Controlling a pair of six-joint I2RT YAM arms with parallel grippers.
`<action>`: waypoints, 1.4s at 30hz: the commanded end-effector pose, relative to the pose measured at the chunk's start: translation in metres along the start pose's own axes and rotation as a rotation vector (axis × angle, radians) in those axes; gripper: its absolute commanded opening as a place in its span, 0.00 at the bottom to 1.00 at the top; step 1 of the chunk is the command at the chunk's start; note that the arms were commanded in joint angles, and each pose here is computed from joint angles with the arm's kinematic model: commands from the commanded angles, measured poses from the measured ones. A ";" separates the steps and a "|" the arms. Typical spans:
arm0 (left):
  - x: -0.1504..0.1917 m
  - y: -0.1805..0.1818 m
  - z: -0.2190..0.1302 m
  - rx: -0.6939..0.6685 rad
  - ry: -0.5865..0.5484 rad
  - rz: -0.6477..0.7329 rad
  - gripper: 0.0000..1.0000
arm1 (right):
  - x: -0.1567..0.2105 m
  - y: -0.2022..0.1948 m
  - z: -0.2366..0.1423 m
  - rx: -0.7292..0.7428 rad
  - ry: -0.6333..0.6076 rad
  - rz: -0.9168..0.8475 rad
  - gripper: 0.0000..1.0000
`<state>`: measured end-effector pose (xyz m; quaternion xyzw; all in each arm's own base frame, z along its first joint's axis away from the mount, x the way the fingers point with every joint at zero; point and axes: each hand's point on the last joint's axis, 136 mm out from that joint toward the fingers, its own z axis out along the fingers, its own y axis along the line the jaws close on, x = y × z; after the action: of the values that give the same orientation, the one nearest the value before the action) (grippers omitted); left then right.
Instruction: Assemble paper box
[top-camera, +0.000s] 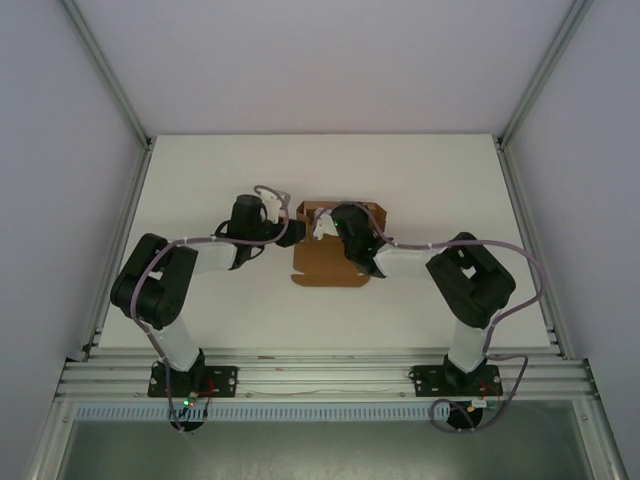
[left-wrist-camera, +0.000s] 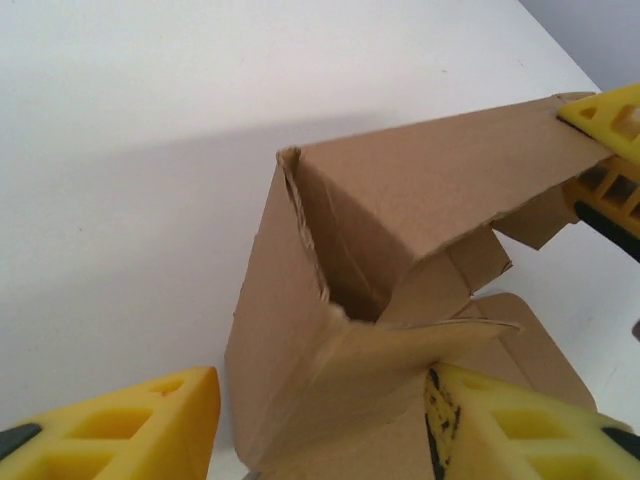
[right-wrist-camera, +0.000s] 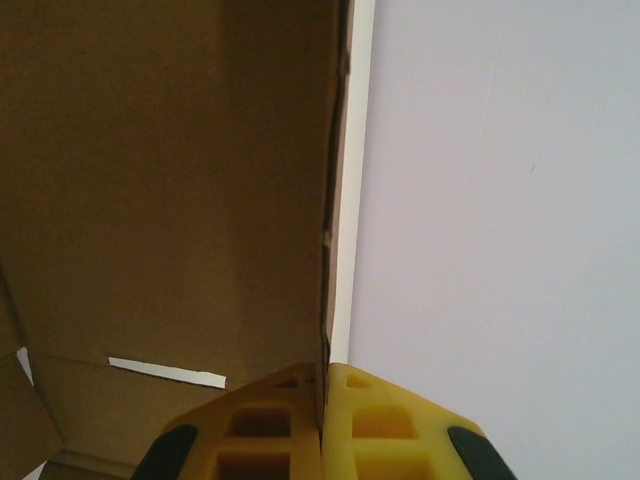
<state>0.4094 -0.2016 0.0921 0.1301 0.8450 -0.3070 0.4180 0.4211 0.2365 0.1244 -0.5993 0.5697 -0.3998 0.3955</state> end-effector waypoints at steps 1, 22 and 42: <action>-0.009 0.000 0.006 -0.007 -0.035 0.066 0.51 | -0.005 -0.014 -0.011 0.036 -0.028 0.018 0.00; -0.017 0.002 0.030 -0.175 -0.127 0.083 0.30 | -0.006 0.017 -0.021 -0.086 -0.018 0.043 0.00; -0.003 0.029 0.040 -0.471 -0.088 0.170 0.00 | 0.000 0.004 -0.033 -0.172 -0.001 0.271 0.28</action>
<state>0.4486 -0.2159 0.0713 0.0901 0.8561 -0.1071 0.4975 0.3985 0.2330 0.1187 -0.5672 0.6477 -0.3357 0.3821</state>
